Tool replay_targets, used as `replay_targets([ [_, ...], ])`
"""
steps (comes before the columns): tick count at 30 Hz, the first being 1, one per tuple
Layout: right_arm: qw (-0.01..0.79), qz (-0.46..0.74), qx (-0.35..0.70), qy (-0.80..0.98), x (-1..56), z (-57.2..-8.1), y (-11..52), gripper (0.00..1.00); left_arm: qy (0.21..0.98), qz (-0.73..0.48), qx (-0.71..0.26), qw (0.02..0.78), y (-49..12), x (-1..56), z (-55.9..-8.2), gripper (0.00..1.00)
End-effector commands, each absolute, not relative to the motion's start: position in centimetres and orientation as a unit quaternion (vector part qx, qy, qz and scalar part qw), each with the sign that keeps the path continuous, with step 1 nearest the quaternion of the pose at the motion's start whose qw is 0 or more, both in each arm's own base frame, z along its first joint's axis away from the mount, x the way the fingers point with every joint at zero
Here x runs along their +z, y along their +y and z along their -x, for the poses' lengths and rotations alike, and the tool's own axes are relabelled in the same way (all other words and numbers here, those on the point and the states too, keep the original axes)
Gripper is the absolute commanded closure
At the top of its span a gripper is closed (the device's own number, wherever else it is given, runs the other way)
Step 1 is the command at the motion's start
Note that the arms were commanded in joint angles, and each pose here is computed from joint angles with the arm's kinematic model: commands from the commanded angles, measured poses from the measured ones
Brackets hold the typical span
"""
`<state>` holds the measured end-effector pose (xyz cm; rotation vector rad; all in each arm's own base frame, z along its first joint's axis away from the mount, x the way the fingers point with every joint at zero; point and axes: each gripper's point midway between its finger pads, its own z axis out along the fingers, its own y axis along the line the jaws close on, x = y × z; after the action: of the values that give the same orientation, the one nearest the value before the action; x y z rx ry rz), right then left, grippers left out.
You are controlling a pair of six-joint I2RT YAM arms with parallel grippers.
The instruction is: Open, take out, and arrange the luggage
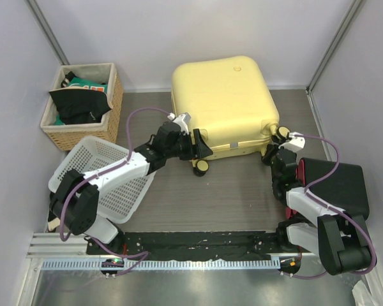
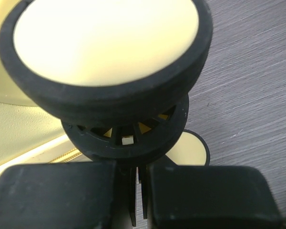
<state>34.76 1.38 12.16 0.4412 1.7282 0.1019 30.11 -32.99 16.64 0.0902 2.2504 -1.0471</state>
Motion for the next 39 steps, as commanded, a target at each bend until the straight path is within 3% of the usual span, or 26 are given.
replay_targets([
  [1,0.650,-0.206,0.056,0.730,14.0,-35.1,1.1,0.99,0.824,-0.022,-0.394,0.406,-31.9,20.0,-32.3,1.00],
  [7,0.649,-0.217,0.048,0.727,13.9,-35.1,0.7,0.99,0.811,0.027,-0.372,0.452,-26.0,21.1,-33.8,1.00],
  [21,0.643,-0.176,0.085,0.740,13.6,-36.4,2.8,0.99,0.819,0.089,-0.303,0.479,-12.9,21.9,-38.8,1.00],
  [36,0.606,-0.144,0.142,0.769,12.5,-38.5,5.9,0.99,0.823,0.087,-0.256,0.500,-9.3,25.6,-44.0,1.00],
  [38,0.601,-0.148,0.156,0.770,12.2,-38.2,6.3,0.99,0.827,0.079,-0.248,0.498,-9.3,25.9,-44.0,0.85],
  [39,0.598,-0.146,0.161,0.772,12.0,-38.1,6.5,0.99,0.825,0.074,-0.241,0.506,-9.3,26.6,-44.0,0.58],
])
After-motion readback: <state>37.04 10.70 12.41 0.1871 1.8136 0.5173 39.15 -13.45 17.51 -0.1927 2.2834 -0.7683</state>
